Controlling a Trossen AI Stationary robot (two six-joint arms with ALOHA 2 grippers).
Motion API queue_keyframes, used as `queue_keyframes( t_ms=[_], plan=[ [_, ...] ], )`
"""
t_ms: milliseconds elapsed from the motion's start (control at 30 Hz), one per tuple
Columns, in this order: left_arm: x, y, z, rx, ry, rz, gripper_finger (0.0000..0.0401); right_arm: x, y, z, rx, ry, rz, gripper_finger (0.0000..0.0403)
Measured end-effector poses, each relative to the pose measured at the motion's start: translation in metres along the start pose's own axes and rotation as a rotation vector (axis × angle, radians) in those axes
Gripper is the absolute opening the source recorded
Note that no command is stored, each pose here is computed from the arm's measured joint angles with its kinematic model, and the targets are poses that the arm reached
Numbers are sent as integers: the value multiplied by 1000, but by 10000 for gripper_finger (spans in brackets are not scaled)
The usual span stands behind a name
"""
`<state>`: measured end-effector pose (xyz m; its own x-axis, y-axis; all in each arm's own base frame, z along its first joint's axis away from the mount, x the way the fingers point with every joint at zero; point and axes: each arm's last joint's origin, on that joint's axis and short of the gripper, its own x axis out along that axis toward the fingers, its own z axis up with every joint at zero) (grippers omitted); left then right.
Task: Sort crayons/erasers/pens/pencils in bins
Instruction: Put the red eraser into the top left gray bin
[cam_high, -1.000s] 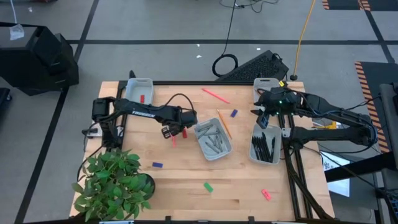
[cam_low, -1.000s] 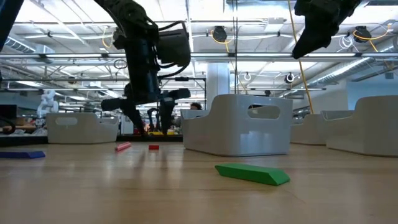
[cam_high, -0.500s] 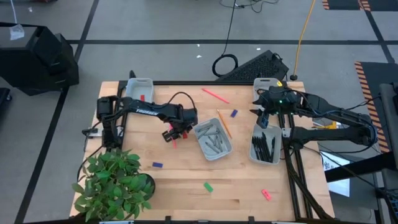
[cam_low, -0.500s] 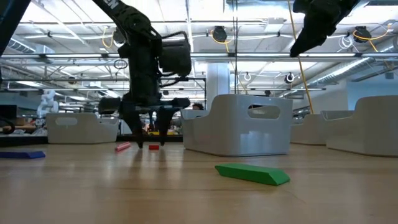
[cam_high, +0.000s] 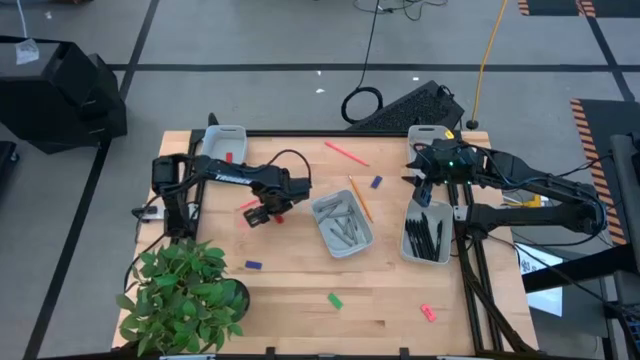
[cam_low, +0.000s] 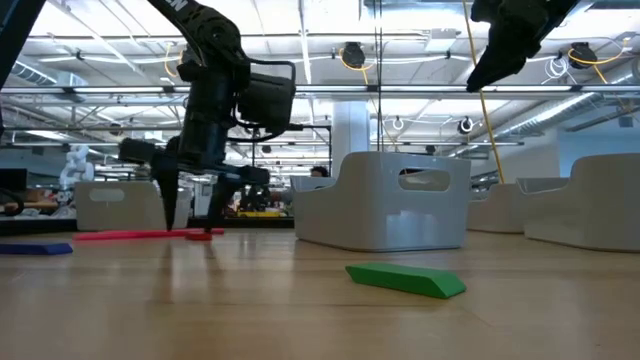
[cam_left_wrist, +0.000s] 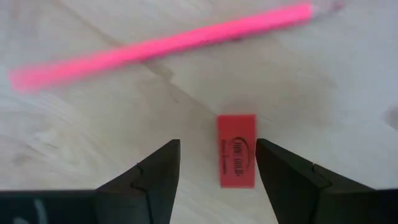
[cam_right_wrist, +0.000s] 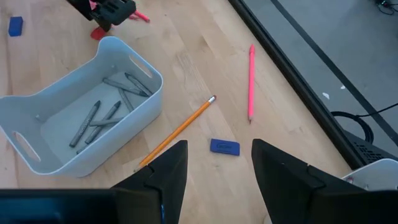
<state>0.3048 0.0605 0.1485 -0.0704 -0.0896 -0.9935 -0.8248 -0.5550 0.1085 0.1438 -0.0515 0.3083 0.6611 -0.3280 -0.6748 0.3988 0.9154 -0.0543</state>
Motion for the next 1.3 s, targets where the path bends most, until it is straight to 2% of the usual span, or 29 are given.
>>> queue_keyframes(
  t_ms=[433,633,767,900,1100,1300],
  plan=[
    [4,-3,-1,59,0,-43,209,0,0,-3,23,30,-1,171],
    [13,-4,-2,61,21,-115,140,0,0,-6,20,65,-3,171],
    [14,-2,-4,52,21,-92,86,0,0,-8,42,82,-5,171],
    [14,1,-6,77,15,-81,57,0,0,-8,45,80,-6,171],
    [15,-1,-5,127,18,-87,62,0,0,-6,46,66,-6,171],
    [-2,4,1,167,-3,-145,64,0,0,-4,45,41,-5,171]
  ],
)
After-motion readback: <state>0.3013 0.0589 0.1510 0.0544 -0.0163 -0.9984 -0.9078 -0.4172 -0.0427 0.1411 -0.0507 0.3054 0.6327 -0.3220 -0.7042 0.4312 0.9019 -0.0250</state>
